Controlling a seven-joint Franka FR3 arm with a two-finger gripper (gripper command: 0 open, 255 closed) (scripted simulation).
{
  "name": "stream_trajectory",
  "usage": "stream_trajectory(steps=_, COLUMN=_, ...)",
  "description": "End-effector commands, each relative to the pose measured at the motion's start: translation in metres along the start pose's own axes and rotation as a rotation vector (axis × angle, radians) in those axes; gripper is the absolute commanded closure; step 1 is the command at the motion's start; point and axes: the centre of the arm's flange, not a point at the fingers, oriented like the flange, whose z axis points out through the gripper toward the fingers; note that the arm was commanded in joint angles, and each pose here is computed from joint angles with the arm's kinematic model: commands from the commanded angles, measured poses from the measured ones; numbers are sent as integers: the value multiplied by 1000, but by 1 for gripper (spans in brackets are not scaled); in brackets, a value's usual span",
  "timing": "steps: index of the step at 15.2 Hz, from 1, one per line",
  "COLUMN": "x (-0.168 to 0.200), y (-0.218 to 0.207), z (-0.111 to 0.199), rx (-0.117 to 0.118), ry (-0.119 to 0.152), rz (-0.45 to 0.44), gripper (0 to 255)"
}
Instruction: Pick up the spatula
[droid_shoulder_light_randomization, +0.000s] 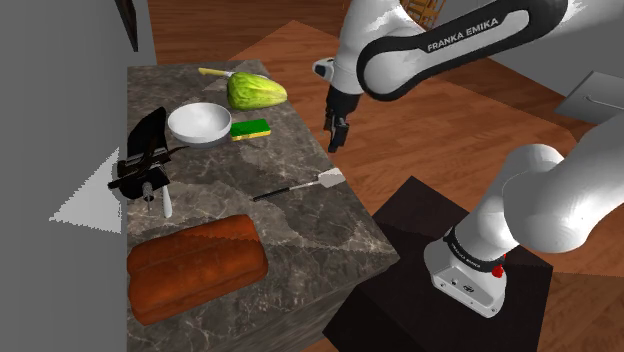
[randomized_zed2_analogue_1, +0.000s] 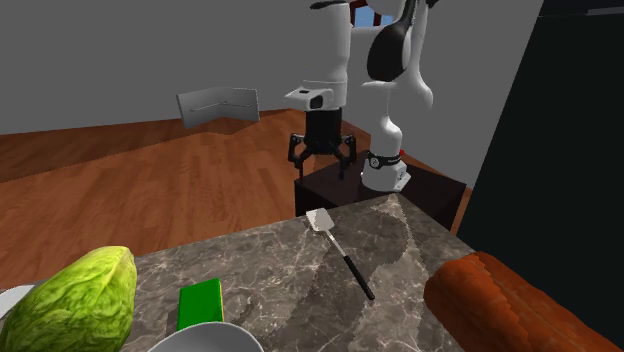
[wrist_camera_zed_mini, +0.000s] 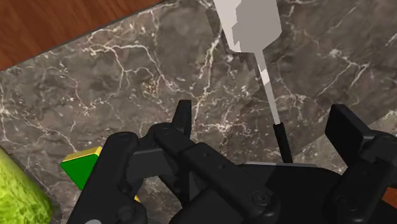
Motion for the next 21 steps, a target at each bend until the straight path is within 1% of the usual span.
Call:
stream_trajectory(steps=1, x=13, y=-3, z=22, rx=9, ry=2, rz=-73, gripper=0)
stream_trajectory(steps=9, x=63, y=-35, z=104, rx=45, ry=4, rz=-348, gripper=0)
stream_trajectory(steps=16, x=60, y=-36, z=141, rx=45, ry=4, rz=-348, gripper=0)
stream_trajectory(steps=18, x=60, y=-36, z=144, rx=45, ry=4, rz=-348, gripper=0)
stream_trajectory(steps=19, x=61, y=-37, z=144, rx=45, ry=4, rz=-348, gripper=255)
stream_trajectory(steps=21, x=61, y=-36, z=144, rx=45, ry=4, rz=-348, gripper=255)
